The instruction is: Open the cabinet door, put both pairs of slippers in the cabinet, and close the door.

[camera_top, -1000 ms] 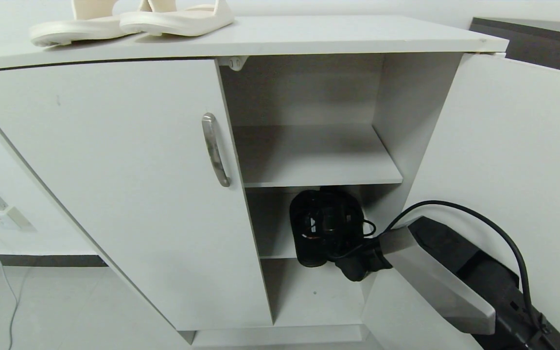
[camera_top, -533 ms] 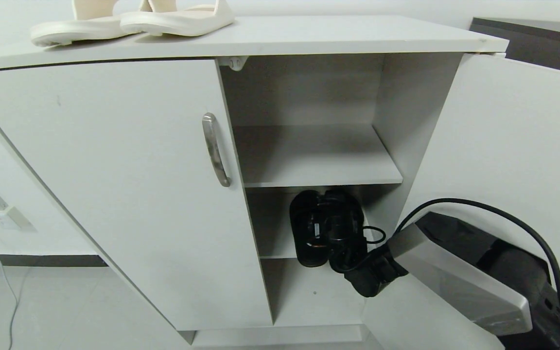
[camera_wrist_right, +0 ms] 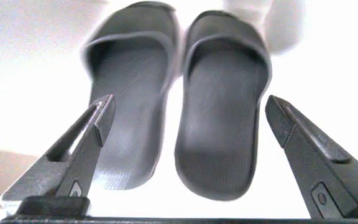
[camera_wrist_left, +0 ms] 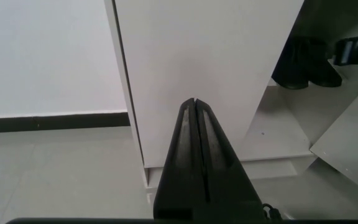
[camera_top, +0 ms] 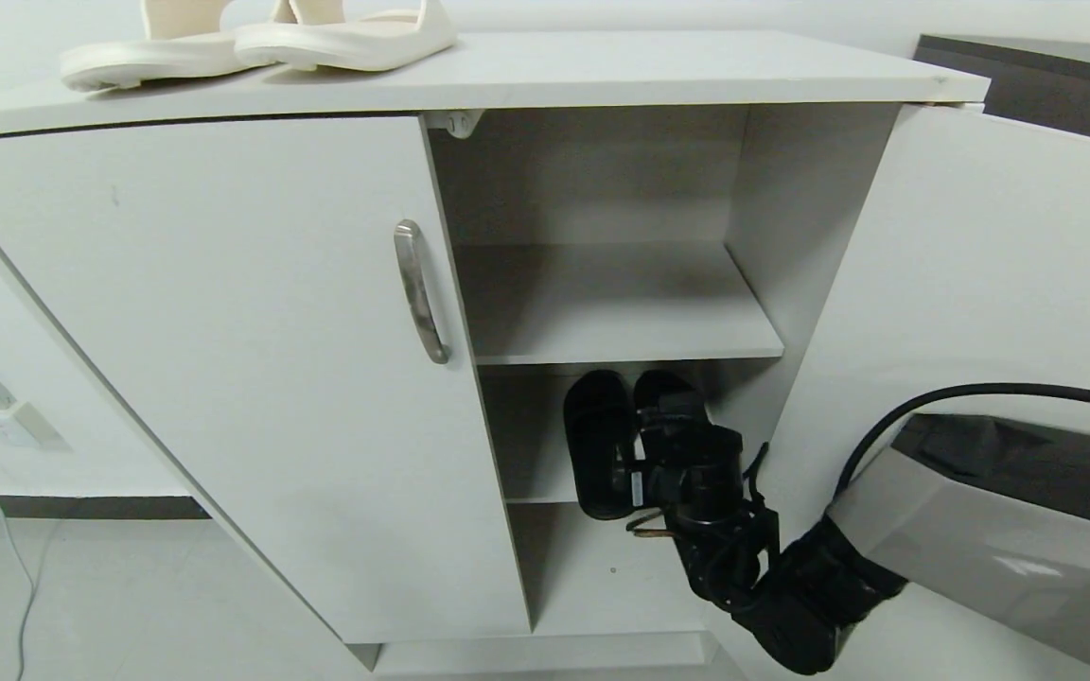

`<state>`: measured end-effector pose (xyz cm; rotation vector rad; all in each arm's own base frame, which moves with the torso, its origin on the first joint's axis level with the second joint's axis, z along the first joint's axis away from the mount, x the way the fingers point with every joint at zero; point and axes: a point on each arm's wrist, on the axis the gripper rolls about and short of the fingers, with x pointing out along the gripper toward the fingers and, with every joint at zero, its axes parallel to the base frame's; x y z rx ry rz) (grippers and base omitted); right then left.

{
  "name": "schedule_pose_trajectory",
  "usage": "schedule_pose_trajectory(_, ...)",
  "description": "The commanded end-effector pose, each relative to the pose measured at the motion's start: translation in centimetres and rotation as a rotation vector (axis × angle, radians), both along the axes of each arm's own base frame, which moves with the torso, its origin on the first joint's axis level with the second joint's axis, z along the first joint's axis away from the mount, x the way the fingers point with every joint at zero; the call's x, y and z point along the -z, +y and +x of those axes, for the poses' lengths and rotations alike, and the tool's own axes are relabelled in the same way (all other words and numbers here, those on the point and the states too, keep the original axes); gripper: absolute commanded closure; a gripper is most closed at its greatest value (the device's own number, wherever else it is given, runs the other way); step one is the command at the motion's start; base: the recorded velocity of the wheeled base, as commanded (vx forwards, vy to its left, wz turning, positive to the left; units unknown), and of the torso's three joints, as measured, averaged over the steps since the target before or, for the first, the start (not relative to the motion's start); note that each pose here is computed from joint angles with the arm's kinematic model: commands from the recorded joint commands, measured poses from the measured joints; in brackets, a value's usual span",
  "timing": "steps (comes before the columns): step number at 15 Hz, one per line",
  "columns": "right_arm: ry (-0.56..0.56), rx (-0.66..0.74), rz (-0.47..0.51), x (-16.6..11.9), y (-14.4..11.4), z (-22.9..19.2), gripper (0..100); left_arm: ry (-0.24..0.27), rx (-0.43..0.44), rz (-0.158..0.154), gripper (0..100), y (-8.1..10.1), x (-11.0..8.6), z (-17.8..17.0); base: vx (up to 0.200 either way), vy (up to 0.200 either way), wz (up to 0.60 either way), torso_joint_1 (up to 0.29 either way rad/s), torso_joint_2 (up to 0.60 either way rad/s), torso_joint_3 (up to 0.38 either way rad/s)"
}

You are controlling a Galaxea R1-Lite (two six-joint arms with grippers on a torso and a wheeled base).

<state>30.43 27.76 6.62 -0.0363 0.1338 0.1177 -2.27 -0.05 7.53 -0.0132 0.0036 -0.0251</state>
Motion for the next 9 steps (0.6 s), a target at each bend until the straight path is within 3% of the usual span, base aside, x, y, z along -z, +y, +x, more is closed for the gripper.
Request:
schedule_pose_trajectory(1,-0.014,-0.067,0.016,-2.1,-0.5,-4.3,0,0.000,0.001,-0.001,100,0.0,0.0,0.0,0.000,0.000,0.00,0.000,0.00,0.000)
schedule_pose_trajectory(4,-0.017,-0.104,0.019,-2.2,-1.3,-6.8,0,0.000,0.003,-0.001,100,0.0,0.0,0.0,0.000,0.000,0.00,0.000,0.00,0.000)
schedule_pose_trajectory(8,-0.008,-0.110,0.012,-1.8,-1.2,-6.8,0,0.001,0.004,0.002,100,0.0,0.0,0.0,0.000,0.000,0.00,0.000,0.00,0.000)
schedule_pose_trajectory(9,-0.003,-0.119,0.011,-1.6,-0.9,-7.0,0,0.001,0.004,0.004,100,0.0,0.0,0.0,-0.200,0.000,0.00,0.007,0.00,0.002)
